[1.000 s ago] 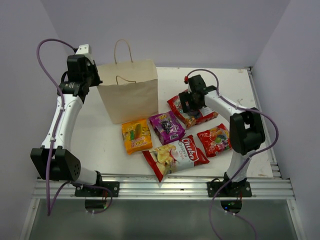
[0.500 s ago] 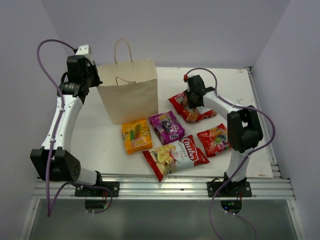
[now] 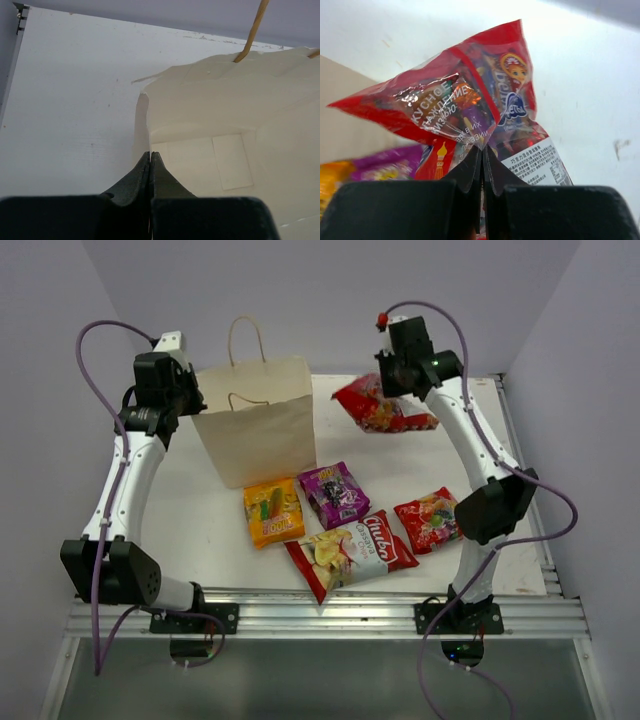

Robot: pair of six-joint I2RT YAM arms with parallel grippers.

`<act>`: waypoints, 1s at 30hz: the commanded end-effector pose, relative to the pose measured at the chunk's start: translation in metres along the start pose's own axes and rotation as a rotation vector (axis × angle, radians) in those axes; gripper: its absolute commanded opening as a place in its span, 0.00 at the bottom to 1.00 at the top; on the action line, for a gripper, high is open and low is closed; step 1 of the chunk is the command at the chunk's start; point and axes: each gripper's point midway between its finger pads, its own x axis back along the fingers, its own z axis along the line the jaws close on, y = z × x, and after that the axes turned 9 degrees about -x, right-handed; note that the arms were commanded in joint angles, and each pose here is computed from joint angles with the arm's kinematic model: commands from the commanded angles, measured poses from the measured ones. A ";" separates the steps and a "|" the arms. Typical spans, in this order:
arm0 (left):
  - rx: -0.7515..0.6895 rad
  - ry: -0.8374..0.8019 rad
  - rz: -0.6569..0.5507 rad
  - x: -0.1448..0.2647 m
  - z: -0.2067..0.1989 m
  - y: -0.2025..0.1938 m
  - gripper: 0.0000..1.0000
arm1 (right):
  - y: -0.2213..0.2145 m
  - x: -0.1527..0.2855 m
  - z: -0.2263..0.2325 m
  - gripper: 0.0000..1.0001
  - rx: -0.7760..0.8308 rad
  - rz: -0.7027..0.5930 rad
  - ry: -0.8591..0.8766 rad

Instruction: Place the snacks into the paper bag

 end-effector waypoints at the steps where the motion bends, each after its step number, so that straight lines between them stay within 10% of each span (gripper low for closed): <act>1: -0.028 -0.056 -0.001 0.006 -0.008 -0.003 0.00 | 0.092 0.088 0.039 0.00 -0.068 -0.287 0.235; 13: -0.022 -0.119 -0.018 0.018 -0.019 -0.002 0.00 | 0.205 0.259 0.139 0.00 -0.222 -0.758 0.879; 30: 0.003 -0.193 -0.032 0.027 -0.034 -0.004 0.00 | 0.194 0.269 0.257 0.00 -0.332 -0.633 1.301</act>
